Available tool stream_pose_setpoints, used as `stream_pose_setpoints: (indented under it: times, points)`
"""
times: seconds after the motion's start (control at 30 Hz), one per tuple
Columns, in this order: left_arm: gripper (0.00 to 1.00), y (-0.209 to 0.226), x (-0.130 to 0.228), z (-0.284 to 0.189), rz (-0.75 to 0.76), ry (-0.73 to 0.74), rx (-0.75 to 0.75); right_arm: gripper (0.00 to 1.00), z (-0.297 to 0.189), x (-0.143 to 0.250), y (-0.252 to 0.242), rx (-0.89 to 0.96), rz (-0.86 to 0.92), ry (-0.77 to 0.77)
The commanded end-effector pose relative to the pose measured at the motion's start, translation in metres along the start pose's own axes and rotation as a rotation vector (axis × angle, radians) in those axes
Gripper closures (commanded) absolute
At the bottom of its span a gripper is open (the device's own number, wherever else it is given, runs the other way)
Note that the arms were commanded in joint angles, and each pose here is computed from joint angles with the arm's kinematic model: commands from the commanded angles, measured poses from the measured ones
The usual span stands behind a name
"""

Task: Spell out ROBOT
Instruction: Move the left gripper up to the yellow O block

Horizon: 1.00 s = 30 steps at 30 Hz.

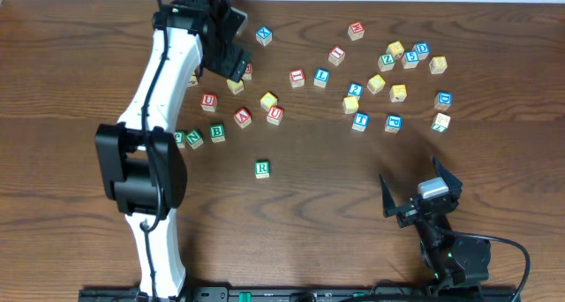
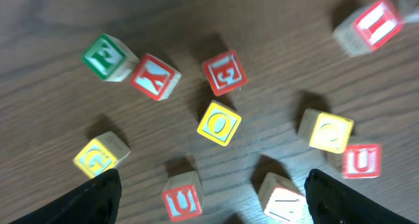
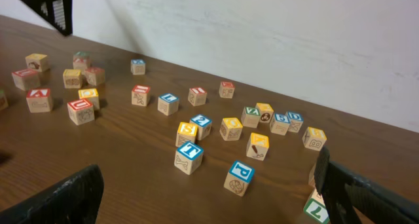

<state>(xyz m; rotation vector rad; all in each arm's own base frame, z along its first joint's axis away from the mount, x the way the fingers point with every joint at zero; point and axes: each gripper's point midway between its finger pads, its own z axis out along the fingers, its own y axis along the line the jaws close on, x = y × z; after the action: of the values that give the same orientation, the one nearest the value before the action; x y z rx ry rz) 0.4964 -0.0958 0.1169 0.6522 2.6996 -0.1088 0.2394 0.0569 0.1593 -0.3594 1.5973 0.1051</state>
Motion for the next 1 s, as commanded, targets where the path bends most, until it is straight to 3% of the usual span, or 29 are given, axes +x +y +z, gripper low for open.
stream_pose_setpoints:
  times: [0.0,0.4,0.97]
  points:
    - [0.12,-0.002,0.004,0.006,0.12,0.023,0.021,0.01,0.0,0.001,-0.001,0.006,0.011,0.0]
    - [0.12,-0.003,0.028,0.05,0.146,0.134,0.059,0.01,0.0,0.001,-0.001,0.006,0.011,0.001]
    - [0.13,-0.007,0.01,0.065,0.193,0.048,0.092,0.01,0.0,0.001,-0.001,0.006,0.011,0.0]
